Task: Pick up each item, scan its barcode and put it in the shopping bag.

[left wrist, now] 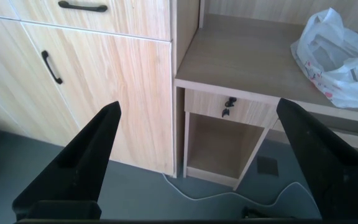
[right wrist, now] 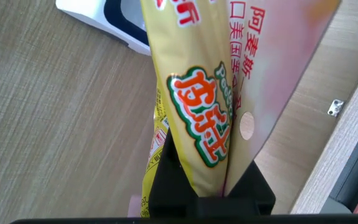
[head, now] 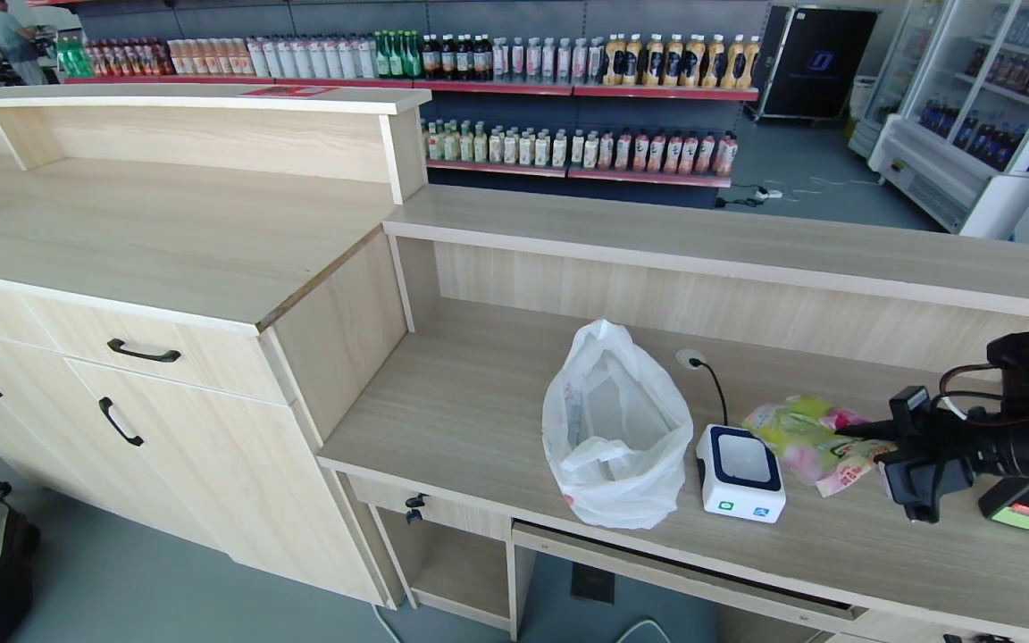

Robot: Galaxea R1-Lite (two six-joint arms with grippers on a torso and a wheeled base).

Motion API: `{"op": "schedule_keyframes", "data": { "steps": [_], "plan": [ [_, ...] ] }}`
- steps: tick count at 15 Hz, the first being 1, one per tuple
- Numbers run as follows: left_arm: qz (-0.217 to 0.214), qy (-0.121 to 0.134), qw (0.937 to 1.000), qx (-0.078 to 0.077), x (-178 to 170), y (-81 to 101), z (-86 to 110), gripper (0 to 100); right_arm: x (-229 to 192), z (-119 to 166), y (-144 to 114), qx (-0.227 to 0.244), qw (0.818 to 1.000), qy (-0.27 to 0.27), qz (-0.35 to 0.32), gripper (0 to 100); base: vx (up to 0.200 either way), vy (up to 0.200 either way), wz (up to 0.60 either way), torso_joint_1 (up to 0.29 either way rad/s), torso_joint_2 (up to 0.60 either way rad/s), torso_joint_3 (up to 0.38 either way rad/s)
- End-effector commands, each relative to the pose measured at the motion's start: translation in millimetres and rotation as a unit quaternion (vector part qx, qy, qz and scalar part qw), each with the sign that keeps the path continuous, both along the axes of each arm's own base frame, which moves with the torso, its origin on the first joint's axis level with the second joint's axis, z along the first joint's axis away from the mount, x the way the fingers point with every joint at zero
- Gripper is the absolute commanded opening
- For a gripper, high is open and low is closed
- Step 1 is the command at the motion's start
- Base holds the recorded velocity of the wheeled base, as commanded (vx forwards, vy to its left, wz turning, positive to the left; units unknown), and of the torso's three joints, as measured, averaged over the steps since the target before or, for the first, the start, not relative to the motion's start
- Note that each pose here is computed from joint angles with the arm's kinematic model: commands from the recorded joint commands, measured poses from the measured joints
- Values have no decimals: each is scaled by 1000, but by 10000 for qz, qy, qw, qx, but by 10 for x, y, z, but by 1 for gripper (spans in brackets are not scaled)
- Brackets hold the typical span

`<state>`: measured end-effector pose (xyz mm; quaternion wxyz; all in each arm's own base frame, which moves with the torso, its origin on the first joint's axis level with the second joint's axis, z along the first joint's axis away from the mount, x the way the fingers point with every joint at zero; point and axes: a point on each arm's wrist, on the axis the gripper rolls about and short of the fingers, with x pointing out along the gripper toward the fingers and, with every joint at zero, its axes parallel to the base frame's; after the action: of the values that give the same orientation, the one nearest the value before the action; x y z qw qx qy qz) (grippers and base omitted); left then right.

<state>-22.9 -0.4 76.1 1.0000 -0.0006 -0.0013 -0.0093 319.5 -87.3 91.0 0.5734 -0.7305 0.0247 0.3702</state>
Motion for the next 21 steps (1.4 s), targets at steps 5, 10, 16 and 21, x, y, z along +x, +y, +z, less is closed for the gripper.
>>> {"op": "schedule_keyframes", "data": {
  "steps": [5, 10, 16, 21],
  "plan": [
    [1, -3, 10000, -1, 0, 0, 0, 100, 56, -34, 47, 66, 10000, 56, 49, 0, 0, 0, 0, 0, 0, 0],
    [1, -3, 10000, -1, 0, 0, 0, 100, 127, -58, 124, 95, 9998, 18, 148, 0, 0, 0, 0, 0, 0, 0],
    [1, -3, 10000, -1, 0, 0, 0, 100, -187, 352, 50, 1158, 9869, 242, -1095, 0, 0, 0, 0, 0, 0, 0],
    [1, -3, 10000, -1, 0, 0, 0, 100, -893, 1366, 254, 4138, 8678, 177, -2747, 0, 0, 0, 0, 0, 0, 0]
  ]
}}
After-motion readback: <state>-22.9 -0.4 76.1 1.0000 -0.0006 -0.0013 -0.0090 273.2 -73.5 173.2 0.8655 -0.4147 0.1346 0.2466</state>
